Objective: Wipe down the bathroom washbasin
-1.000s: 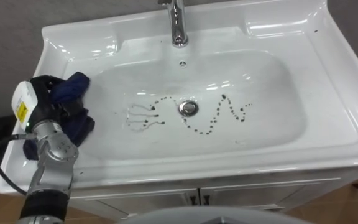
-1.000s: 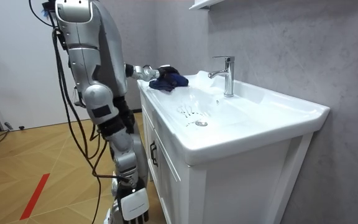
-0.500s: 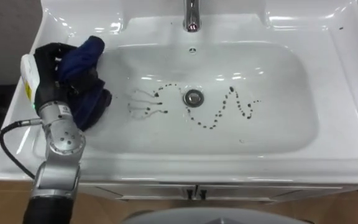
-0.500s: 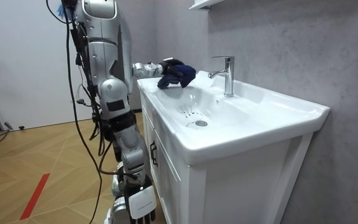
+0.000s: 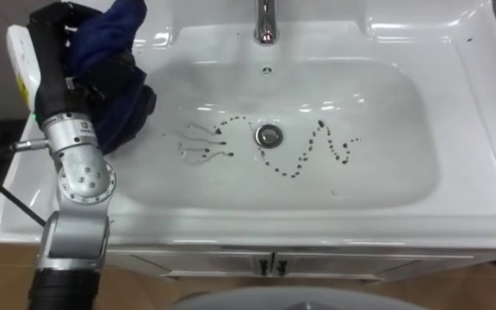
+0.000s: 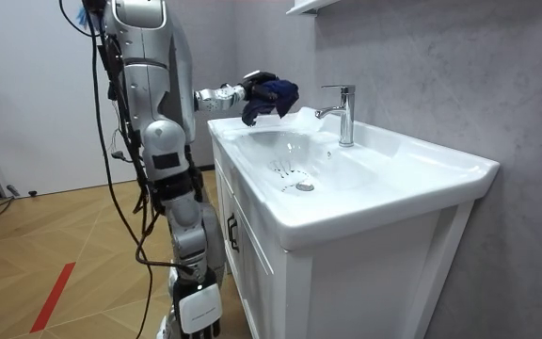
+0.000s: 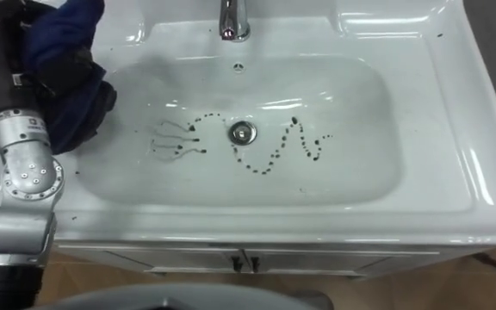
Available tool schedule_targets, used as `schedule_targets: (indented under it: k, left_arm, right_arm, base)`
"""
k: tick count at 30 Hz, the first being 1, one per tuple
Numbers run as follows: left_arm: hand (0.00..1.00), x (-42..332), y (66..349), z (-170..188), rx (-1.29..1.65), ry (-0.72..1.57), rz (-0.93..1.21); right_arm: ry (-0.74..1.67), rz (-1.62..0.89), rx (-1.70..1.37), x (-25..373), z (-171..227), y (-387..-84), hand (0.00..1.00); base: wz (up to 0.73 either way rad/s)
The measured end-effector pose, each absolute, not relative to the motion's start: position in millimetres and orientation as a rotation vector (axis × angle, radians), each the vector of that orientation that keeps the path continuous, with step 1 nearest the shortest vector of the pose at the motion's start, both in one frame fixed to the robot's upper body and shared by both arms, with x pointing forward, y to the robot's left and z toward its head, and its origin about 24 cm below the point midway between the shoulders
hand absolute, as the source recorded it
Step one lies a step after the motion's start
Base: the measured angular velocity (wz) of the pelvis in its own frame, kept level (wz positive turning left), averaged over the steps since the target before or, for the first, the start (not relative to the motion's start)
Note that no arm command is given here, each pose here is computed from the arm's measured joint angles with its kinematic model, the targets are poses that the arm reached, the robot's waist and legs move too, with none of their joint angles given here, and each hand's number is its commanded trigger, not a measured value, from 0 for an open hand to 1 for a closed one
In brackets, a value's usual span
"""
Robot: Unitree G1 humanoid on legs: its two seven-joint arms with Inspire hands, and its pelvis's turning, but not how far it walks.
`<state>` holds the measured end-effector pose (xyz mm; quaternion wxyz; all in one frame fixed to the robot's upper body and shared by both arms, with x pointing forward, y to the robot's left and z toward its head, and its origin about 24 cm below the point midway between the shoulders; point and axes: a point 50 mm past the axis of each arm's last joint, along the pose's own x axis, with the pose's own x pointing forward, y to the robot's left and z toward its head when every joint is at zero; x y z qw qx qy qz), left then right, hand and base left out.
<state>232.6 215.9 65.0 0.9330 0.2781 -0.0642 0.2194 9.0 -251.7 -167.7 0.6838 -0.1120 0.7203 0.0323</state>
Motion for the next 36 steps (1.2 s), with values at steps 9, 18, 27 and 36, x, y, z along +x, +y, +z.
schedule_targets:
  k: [9,18,27,36]
  left_arm:
    - [1.0,234.1,197.6,60.3,0.611,-0.134,0.342]
    - [1.0,233.9,191.8,28.9,0.64,0.014,0.218]
    - [1.0,239.0,196.5,5.0,0.706,0.129,0.156]
    - [1.0,246.3,202.4,-13.2,0.73,0.254,0.123]
  right_arm:
    - [1.638,0.106,-0.253,4.8,-167.7,-251.6,0.0]
    - [1.613,0.115,-0.267,14.0,-167.5,-251.6,0.0]
    - [1.627,0.141,-0.312,11.5,-167.3,-253.0,0.0]
    - [1.644,0.114,-0.296,9.5,-167.3,-253.0,0.0]
  base:
    - [0.0]
    - [-0.04]
    - [0.0]
    - [0.0]
